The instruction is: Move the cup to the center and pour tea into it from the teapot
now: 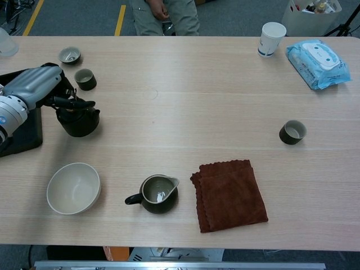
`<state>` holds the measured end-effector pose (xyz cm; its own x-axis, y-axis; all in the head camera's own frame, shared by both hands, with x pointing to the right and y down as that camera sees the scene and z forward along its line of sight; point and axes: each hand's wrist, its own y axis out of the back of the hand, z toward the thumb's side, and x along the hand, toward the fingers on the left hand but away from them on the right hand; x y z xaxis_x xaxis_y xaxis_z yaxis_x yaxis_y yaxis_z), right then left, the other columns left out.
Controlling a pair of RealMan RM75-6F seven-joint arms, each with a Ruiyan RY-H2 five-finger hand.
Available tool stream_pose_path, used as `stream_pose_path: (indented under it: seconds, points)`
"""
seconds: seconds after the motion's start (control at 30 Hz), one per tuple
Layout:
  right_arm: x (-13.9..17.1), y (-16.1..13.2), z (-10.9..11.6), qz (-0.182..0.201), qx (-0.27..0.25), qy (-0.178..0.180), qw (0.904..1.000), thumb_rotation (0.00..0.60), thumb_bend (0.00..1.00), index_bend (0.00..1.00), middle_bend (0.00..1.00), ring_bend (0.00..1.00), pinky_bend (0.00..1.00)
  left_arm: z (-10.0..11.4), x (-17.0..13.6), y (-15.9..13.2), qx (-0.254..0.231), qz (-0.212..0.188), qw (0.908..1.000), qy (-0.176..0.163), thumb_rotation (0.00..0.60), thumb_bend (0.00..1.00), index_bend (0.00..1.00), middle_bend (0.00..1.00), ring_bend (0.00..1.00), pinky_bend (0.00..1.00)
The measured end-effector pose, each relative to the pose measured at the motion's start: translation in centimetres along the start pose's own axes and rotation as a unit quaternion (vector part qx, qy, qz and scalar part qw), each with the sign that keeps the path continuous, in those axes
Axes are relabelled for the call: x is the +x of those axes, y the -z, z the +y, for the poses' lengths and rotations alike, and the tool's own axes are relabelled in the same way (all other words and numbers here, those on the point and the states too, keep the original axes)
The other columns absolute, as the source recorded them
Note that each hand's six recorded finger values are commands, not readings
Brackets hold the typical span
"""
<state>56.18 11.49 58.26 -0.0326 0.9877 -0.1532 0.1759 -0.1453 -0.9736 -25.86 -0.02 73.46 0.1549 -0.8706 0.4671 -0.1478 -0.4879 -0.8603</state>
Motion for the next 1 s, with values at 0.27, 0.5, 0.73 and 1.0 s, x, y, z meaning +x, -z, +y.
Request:
stream_pose_path:
  seconds: [0.27, 0.5, 0.73, 1.0]
  points:
    - [0.1, -0.3, 0.0, 0.004, -0.001, 0.0, 1.0, 0.6, 0.09, 0.35, 0.33, 0.24, 0.32, 2.5, 0.1, 0.3, -0.011, 0.026, 0.9962, -0.082, 0.265, 0.08, 1.0, 1.0, 0.95, 0.13]
    - [0.1, -0.7, -0.1, 0.012, 0.0, -0.004, 0.9999, 0.6, 0.09, 0.35, 0.33, 0.24, 0.32, 3.7, 0.1, 0.1, -0.01, 0.036, 0.9909, -0.129, 0.376, 0.11, 1.0, 1.0, 0.96, 0.15]
    - [0.0, -1.1, -0.3, 0.019, 0.004, -0.01, 0.9998, 0.6, 0.09, 0.35, 0.33, 0.24, 0.32, 4.3, -0.1, 0.2, 0.003, 0.035, 0.9879, -0.151, 0.507, 0.2, 1.0, 1.0, 0.96, 0.15]
    - [-0.1, -1.5, -0.7, 0.026, 0.008, -0.018, 0.9995, 0.6, 0.09, 0.35, 0.33, 0.24, 0.32, 4.5, -0.3, 0.4, 0.001, 0.036, 0.9865, -0.16, 0.505, 0.29, 1.0, 1.0, 0.97, 0.15]
